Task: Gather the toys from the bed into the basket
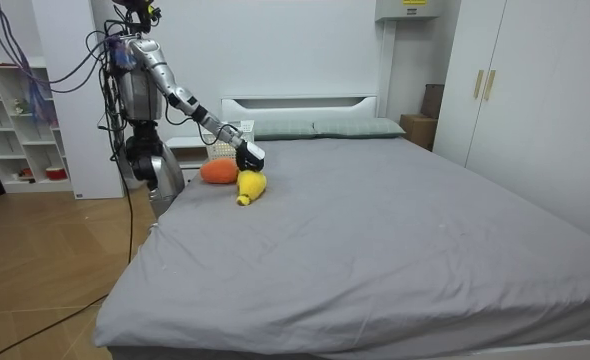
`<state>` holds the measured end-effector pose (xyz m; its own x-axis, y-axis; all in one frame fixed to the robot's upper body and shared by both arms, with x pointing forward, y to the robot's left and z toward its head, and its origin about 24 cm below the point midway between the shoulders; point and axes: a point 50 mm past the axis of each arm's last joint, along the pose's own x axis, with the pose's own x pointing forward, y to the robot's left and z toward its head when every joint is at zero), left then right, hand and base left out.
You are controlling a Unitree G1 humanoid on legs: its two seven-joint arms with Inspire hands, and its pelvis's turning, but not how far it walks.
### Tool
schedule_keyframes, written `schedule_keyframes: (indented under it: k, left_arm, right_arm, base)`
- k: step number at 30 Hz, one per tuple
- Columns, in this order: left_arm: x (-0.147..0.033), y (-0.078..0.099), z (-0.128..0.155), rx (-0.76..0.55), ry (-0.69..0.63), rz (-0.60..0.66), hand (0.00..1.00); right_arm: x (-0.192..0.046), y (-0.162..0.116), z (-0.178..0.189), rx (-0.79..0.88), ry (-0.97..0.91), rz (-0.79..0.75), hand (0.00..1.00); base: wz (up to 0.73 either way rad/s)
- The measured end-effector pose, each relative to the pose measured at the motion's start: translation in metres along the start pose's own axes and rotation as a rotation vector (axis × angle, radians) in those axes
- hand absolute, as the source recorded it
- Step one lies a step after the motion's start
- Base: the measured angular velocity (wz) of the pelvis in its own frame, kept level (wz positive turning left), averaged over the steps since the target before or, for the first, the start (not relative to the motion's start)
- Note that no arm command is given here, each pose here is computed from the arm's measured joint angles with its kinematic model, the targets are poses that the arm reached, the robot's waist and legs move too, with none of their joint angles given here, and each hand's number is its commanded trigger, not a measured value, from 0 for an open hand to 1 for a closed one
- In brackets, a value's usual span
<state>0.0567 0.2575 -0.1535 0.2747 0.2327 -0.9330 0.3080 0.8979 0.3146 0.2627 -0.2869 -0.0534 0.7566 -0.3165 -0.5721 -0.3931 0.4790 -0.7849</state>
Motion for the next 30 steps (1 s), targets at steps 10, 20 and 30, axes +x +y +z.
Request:
schedule_keyframes:
  k: [10, 20, 30]
  left_arm:
    - [0.001, 0.002, 0.01, 0.01, -0.055, 0.003, 0.0]
    - [-0.001, 0.01, 0.0, -0.032, -0.033, 0.032, 0.0]
    - [-0.006, 0.007, -0.022, -0.068, 0.012, 0.059, 0.0]
  right_arm:
    - [0.002, -0.008, 0.005, 0.099, -0.029, -0.053, 1.0]
    - [-0.008, -0.029, 0.046, 0.185, -0.251, -0.12, 1.0]
    - [-0.042, -0.054, 0.074, 0.247, -0.479, -0.259, 1.0]
  base:
    - [-0.07]
    - [-0.21]
    - [-0.19]
